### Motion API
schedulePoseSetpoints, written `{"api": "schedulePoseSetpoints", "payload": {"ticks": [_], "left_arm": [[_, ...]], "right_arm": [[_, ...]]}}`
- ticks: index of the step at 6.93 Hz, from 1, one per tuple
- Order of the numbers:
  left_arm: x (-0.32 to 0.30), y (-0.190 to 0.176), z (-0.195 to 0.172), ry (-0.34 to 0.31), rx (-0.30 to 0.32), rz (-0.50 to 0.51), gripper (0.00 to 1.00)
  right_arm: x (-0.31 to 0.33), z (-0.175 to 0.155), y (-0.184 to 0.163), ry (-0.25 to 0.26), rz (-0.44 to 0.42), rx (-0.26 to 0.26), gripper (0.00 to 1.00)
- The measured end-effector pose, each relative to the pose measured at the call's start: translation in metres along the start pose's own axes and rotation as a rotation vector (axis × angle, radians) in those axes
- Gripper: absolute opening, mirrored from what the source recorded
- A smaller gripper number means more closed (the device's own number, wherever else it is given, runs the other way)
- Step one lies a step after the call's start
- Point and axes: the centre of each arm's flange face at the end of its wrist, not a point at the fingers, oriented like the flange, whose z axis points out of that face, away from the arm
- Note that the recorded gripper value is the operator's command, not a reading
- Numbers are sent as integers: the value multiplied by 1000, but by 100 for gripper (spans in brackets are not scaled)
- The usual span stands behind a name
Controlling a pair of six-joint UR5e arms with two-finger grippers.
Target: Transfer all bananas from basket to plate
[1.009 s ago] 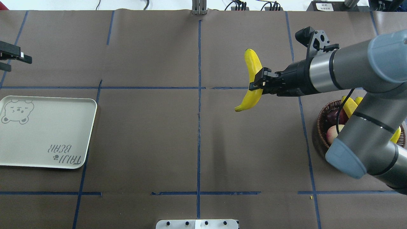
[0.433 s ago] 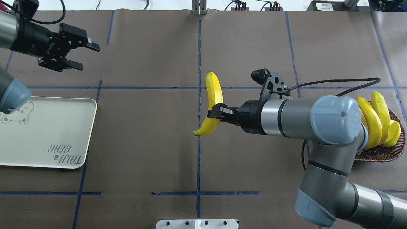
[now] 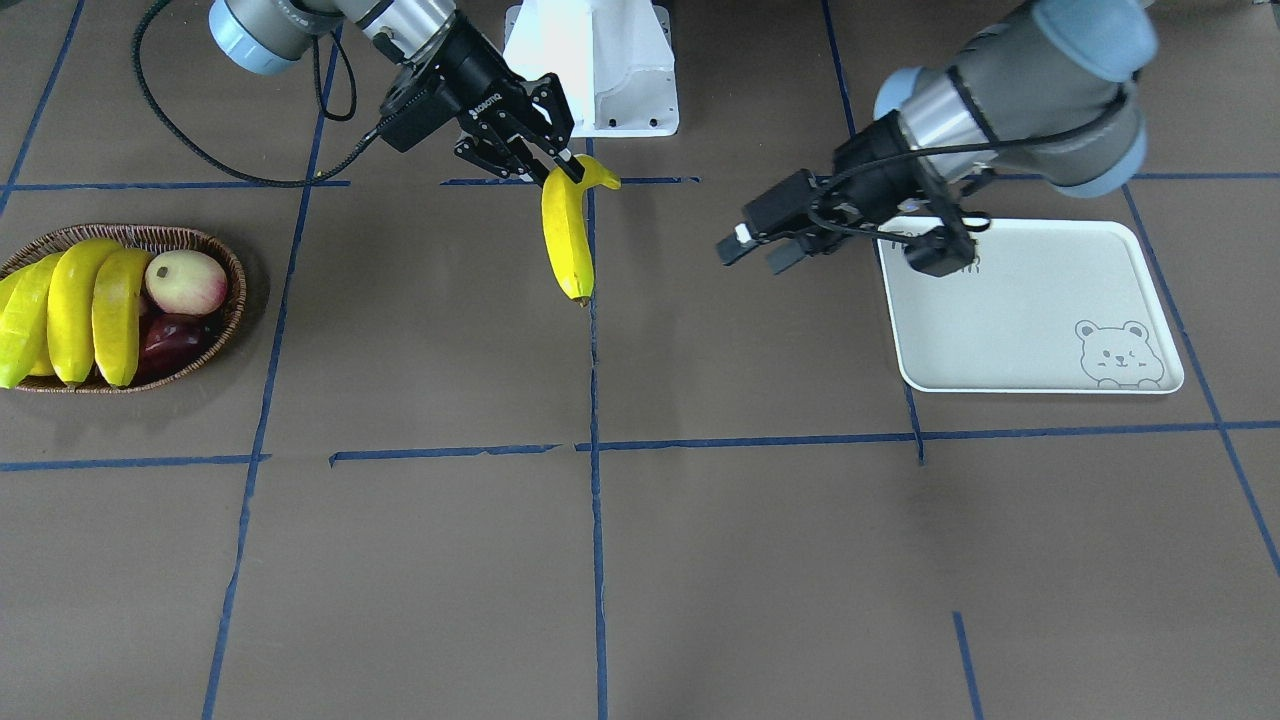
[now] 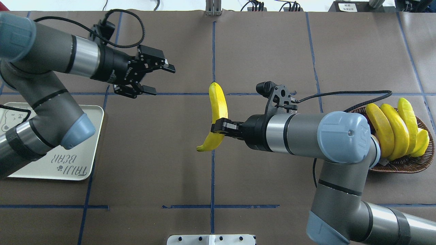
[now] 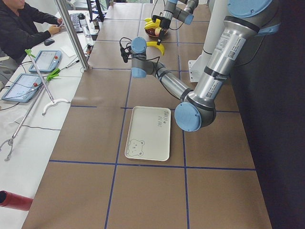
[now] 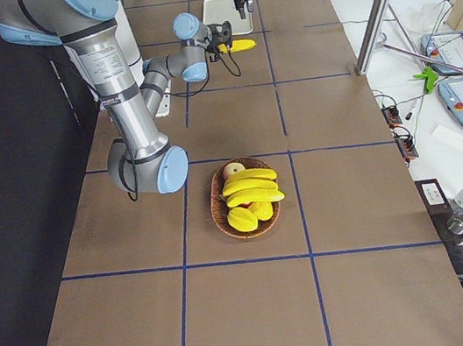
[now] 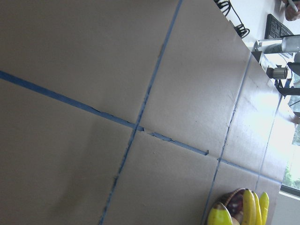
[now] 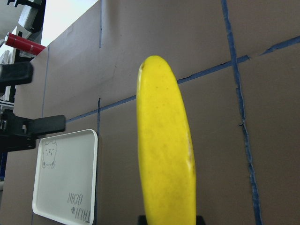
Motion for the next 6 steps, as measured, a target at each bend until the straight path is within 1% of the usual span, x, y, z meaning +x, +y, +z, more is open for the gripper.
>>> {"api": "schedulePoseSetpoints", "payload": {"ticks": [2,3,4,5,6], "left_arm": [[11,37,38,26,-17,9,99],[11,50,50,29,-26,10,99],[12,62,60,36,-25,11,97],[13,72,69,44,-24,12,45],[13,77,73,47,-24,13,9]], "right_arm": [[-9,6,10,-14,-3,1,2],[-12,8,13,-18,-3,-2,2],[-13,10,16,-18,-4,-5,2],[-13,11,19,-18,-4,-5,2],[-14,12,21,-19,-5,-5,2]]}}
